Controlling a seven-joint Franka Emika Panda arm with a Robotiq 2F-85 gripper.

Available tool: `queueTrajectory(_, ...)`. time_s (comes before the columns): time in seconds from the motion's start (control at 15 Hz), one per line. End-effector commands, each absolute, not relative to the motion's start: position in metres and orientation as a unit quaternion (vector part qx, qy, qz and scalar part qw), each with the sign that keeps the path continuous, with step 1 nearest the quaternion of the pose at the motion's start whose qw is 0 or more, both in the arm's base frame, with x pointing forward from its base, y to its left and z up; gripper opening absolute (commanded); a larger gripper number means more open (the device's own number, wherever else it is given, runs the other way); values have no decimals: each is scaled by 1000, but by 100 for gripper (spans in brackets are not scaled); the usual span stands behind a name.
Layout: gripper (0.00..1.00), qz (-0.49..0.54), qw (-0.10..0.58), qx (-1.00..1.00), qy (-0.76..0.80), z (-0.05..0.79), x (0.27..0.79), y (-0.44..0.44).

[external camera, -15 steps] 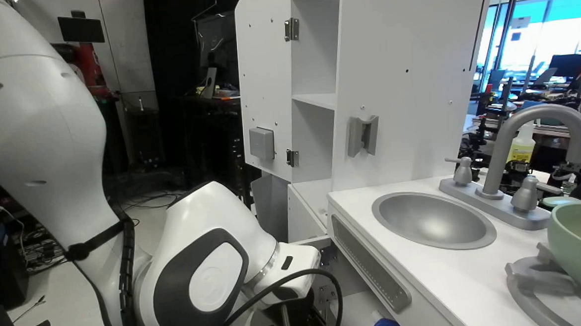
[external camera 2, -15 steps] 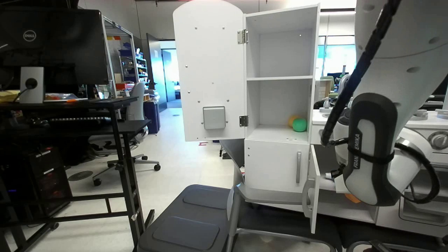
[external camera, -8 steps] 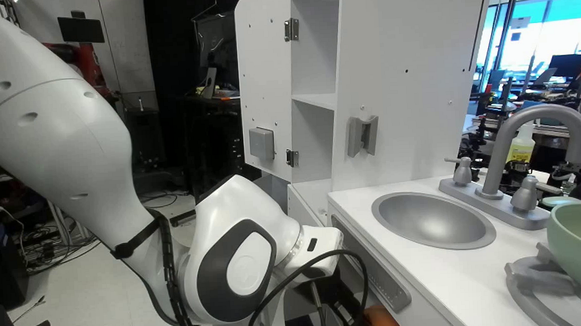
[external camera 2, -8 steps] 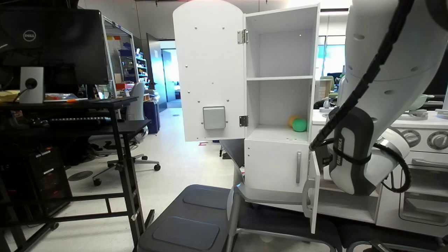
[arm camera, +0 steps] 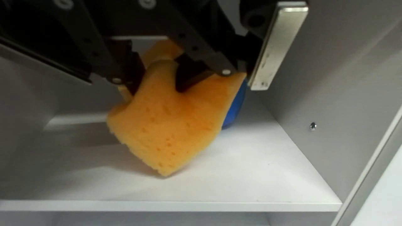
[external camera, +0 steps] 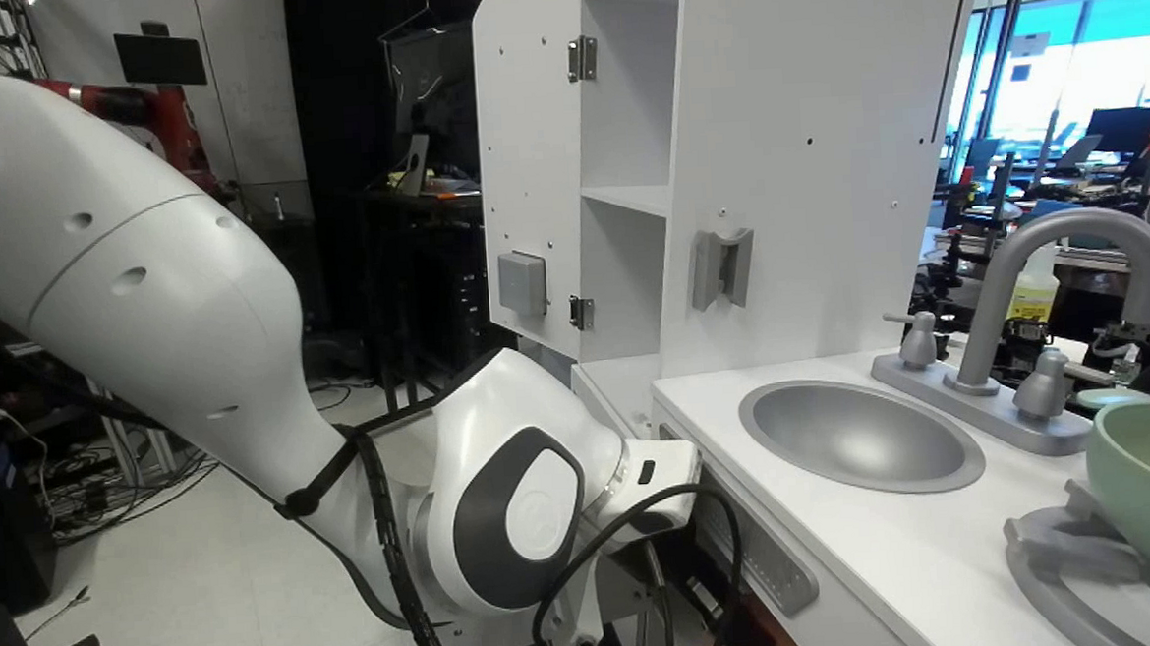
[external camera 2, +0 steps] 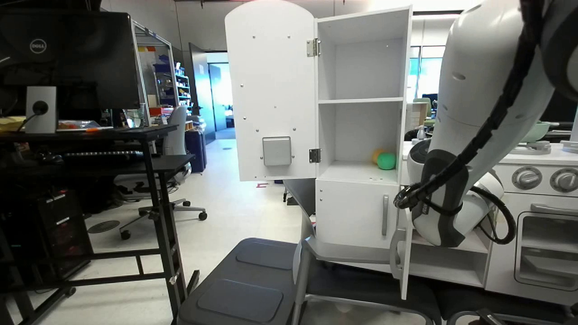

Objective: Put the blue bottle and orange sponge inside the bottom cabinet

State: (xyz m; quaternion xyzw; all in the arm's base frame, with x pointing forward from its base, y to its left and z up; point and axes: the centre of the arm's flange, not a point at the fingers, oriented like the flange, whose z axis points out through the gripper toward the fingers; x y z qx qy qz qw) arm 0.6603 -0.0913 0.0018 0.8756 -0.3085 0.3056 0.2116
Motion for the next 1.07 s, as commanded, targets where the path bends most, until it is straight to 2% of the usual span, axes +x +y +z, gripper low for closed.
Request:
queueTrajectory(0.0, 57, 316, 213, 871, -311, -1, 691, -92)
queueTrajectory(0.4, 99, 296, 202, 887, -290, 2, 684, -82)
queueTrajectory(1.0, 100, 197, 165, 952, -165, 40, 633, -57)
